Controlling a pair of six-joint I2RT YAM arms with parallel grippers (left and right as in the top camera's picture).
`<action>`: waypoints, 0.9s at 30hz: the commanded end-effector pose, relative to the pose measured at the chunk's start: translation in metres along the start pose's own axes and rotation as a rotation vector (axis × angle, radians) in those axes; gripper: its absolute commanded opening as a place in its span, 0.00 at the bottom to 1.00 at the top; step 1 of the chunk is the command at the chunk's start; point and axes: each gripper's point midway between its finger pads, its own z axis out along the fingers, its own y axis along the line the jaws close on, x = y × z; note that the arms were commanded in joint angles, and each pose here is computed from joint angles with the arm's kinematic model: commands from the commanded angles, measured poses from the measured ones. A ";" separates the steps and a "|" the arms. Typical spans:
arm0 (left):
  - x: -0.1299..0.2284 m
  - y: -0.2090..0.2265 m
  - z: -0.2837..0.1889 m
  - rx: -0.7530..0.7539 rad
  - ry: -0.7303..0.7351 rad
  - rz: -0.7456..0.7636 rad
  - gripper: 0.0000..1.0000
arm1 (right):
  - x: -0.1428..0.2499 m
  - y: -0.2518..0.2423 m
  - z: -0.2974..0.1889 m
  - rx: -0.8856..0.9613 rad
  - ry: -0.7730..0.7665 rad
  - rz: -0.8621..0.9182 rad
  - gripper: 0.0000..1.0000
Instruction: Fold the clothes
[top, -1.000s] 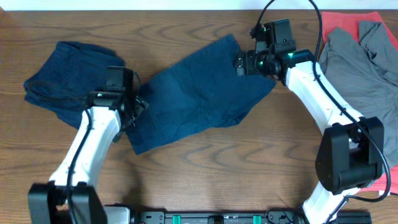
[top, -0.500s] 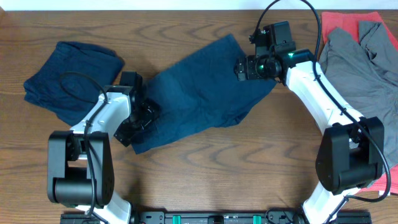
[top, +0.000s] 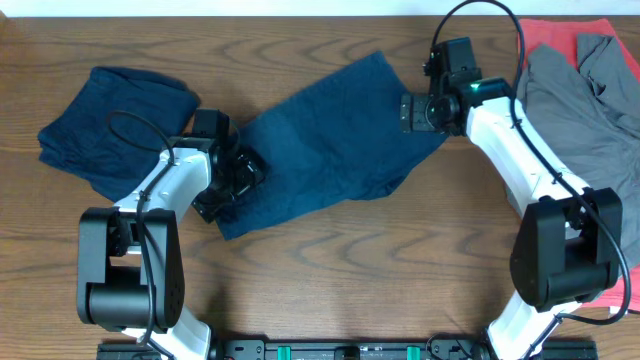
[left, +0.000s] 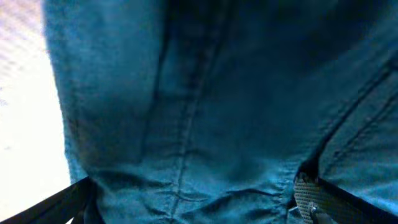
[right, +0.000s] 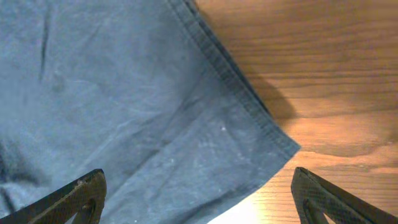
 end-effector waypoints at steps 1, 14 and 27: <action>0.003 -0.002 0.005 0.016 0.030 0.041 0.98 | -0.007 -0.009 -0.005 0.022 -0.019 0.013 0.94; -0.018 0.036 -0.029 0.020 0.006 -0.079 0.98 | -0.004 -0.010 -0.005 0.027 -0.008 0.010 0.94; -0.006 0.031 0.005 0.074 0.108 0.069 0.98 | 0.000 -0.013 -0.005 0.039 0.008 0.011 0.93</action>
